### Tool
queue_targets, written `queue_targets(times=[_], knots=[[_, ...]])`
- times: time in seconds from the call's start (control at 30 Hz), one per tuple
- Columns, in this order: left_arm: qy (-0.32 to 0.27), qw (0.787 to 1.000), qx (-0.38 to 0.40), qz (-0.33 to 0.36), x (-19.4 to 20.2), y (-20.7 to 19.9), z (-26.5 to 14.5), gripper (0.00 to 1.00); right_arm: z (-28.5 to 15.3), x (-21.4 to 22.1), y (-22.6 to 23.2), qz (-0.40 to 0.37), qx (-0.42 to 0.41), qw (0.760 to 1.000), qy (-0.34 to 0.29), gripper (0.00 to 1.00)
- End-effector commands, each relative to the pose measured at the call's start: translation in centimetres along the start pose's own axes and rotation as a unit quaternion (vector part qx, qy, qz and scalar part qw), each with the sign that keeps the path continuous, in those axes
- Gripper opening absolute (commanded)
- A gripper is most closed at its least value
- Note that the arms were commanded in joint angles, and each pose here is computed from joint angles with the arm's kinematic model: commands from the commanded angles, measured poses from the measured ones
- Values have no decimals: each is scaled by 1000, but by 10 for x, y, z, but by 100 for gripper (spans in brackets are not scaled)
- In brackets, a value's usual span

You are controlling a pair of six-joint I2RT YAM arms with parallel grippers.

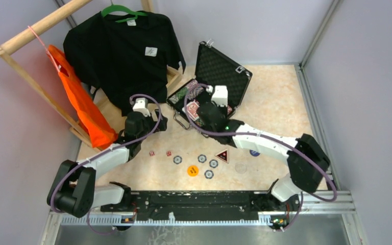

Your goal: Pack up texas hold em set

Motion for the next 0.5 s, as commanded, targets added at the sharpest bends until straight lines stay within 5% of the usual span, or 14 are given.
queue_targets(times=[0.0, 0.07, 0.1, 0.13, 0.27, 0.47], knots=[[-17, 999, -7, -40, -1, 1, 0, 99, 6, -22, -22, 62, 122, 989, 52, 0], [-20, 998, -24, -49, -1, 5, 1, 99, 14, -17, -9, 94, 66, 990, 85, 8], [-22, 998, -36, -54, -1, 8, 1, 99, 17, -14, 1, 122, 22, 988, 96, 34], [-24, 997, -44, -57, -1, 10, 1, 98, 19, -17, 10, 163, -21, 982, 89, 45], [-31, 996, -57, -63, -2, 14, -2, 92, 23, -1, 21, 221, -59, 968, 108, 40], [-31, 995, -73, -67, -3, 17, -3, 90, 31, 17, 36, 229, -80, 958, 154, 50]])
Point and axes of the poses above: each gripper's point midway between its finger pads, its own z axis out along the fingers, its own y axis along the line the jaws close on, x = y × z, the point moved 4 cm from there along -z, back along the fingers, and after that the axes turned 15 degrees about -z, right-handed, at the moved point
